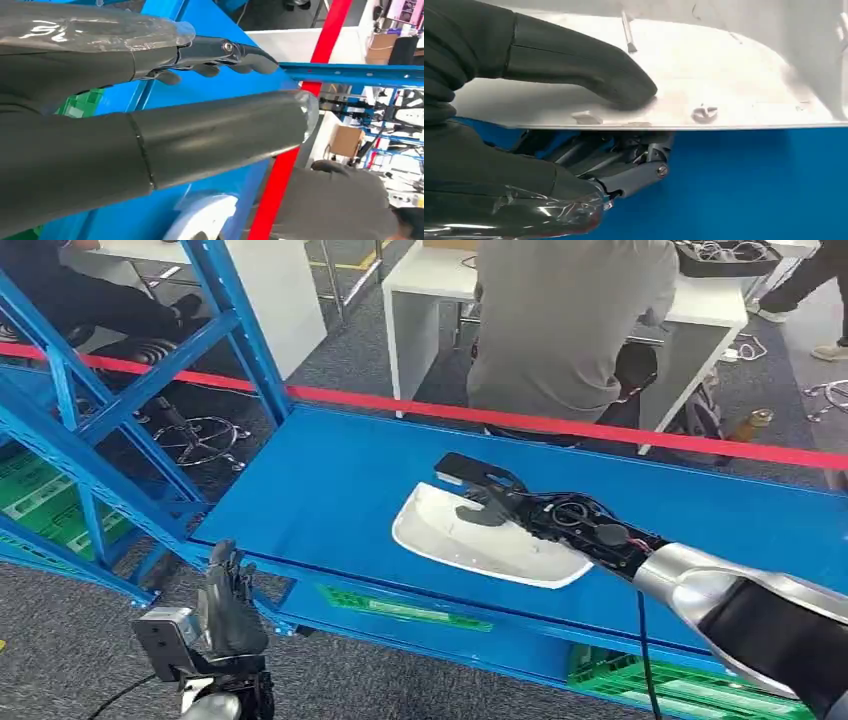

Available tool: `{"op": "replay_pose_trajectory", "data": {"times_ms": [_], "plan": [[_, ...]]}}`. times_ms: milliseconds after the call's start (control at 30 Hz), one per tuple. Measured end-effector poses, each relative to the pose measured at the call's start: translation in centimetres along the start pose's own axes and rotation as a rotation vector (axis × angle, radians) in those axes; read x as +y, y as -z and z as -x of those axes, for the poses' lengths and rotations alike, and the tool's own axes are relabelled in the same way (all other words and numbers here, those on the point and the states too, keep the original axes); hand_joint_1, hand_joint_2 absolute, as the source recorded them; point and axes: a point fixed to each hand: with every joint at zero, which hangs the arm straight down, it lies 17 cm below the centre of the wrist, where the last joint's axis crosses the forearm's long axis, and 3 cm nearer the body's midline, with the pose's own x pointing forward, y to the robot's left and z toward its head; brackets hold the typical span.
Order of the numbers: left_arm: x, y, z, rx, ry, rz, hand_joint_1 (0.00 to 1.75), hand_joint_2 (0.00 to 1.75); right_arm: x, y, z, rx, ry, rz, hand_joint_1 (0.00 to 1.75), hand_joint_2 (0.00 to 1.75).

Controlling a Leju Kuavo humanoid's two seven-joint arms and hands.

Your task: Take the parts from the cabinet and place them on the table.

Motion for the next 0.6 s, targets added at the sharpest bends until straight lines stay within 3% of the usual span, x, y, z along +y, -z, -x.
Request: {"op": "replay_pose_trajectory", "data": {"times_ms": [267, 600], "plan": [[0.1, 0.0, -0.1, -0.003, 0.0, -0.004, 0.0, 0.0, -0.6, 0.1, -0.4, -0.026, 0.03, 0.032, 1.75, 1.75], [0.3, -0.2, -0.1, -0.013, 0.011, -0.006, 0.0, 0.0, -2.4, -0.6, -0.4, -0.108, 0.179, 0.131, 1.75, 1.75]]}}
